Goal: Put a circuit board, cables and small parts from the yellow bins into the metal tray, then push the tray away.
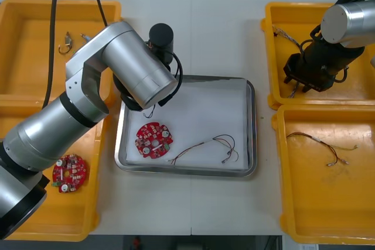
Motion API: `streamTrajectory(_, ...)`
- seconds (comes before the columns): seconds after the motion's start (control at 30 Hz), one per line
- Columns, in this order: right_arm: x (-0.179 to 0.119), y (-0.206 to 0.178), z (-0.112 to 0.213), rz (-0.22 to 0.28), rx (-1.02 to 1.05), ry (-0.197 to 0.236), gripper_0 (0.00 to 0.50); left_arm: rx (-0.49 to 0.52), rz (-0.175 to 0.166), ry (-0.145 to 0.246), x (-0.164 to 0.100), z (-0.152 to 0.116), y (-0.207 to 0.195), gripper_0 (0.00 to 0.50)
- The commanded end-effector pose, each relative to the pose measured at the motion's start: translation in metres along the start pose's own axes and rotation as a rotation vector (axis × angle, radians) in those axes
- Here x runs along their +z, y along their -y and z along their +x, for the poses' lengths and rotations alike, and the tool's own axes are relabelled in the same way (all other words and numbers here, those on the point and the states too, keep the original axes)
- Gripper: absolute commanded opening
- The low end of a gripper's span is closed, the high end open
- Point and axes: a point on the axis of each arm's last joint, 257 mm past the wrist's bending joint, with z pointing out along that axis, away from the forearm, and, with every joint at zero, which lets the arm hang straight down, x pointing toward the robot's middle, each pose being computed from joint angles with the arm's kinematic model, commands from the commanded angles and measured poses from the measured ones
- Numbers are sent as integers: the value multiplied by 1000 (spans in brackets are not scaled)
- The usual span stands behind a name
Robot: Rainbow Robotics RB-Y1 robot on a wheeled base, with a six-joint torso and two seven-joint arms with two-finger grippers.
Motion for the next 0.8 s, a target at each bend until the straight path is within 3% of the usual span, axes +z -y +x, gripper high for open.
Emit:
streamTrajectory(0.03,9,-1,11,-4,-32,-19,500,57,28,-23,-2,20,12,0)
streamTrajectory(0.1,9,-1,11,-3,-33,-18,437,62,25,-40,-1,24,11,0)
streamTrajectory(0.13,9,0,11,0,-35,-18,359,68,25,-39,1,25,12,0)
streamTrajectory(0.2,9,0,10,1,-37,-15,98,82,19,-24,4,25,10,0)
streamTrajectory(0.27,9,0,10,2,-39,-14,29,94,11,-12,6,24,8,0)
streamTrajectory(0.33,9,1,9,2,-40,-13,0,95,4,-11,8,24,6,0)
streamTrajectory(0.6,1,3,1,6,-79,11,0,104,-16,-13,16,23,0,0)
streamTrajectory(0.8,-24,8,-12,22,-149,48,0,117,-15,18,21,19,0,4)
